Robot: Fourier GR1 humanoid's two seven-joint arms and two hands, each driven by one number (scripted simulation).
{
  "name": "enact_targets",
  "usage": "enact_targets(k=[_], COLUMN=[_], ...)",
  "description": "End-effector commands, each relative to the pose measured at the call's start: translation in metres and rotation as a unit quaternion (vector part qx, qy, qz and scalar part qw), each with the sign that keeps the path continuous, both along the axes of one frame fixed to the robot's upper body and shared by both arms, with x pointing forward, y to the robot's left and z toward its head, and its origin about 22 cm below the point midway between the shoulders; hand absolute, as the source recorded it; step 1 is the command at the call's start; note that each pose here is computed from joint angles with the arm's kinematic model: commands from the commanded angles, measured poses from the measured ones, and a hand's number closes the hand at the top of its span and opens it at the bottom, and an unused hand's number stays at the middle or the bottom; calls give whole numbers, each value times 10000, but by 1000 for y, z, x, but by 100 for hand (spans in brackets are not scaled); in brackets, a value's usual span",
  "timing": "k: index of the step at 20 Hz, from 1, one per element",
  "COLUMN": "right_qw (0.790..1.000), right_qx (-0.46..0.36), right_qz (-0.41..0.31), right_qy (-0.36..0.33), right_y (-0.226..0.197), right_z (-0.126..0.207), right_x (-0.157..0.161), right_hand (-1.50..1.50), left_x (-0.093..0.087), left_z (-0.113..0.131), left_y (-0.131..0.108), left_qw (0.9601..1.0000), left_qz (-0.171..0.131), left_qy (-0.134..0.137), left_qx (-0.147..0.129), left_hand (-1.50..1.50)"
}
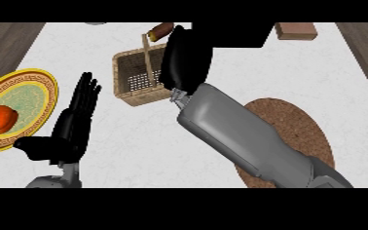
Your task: Pick the sweet potato from the placemat and place it in the basket
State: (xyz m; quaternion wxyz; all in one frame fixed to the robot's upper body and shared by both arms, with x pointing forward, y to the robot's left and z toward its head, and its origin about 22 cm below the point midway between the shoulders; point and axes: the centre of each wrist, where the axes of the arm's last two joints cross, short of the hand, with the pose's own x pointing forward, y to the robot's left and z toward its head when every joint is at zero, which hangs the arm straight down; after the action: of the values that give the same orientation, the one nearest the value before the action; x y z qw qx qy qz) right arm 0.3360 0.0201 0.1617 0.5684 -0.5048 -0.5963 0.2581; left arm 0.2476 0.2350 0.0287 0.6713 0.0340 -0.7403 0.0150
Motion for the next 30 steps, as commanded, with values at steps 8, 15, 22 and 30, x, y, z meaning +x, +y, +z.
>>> enact_targets(k=[8, 15, 22, 30], right_qw=[9900, 9876, 9792, 9647], right_qx=[757, 1280, 1125, 1194], right_qz=[-1096, -872, -1042, -1671], right_qy=[469, -252, -1328, -1650], right_y=[-8, -20, -16, -37], right_z=[-24, -27, -4, 36], right_x=[-13, -19, -25, -32], right_hand=[-150, -150, -150, -150], left_x=[9, -4, -7, -6], left_z=[-8, 2, 4, 0], left_y=[2, 10, 7, 8], left_qw=[10000, 9999, 9998, 9998], left_qz=[78, 64, 189, 177], left_qy=[11, -2, -25, -32], left_qx=[-49, -84, 30, -64], left_hand=[0, 0, 0, 0])
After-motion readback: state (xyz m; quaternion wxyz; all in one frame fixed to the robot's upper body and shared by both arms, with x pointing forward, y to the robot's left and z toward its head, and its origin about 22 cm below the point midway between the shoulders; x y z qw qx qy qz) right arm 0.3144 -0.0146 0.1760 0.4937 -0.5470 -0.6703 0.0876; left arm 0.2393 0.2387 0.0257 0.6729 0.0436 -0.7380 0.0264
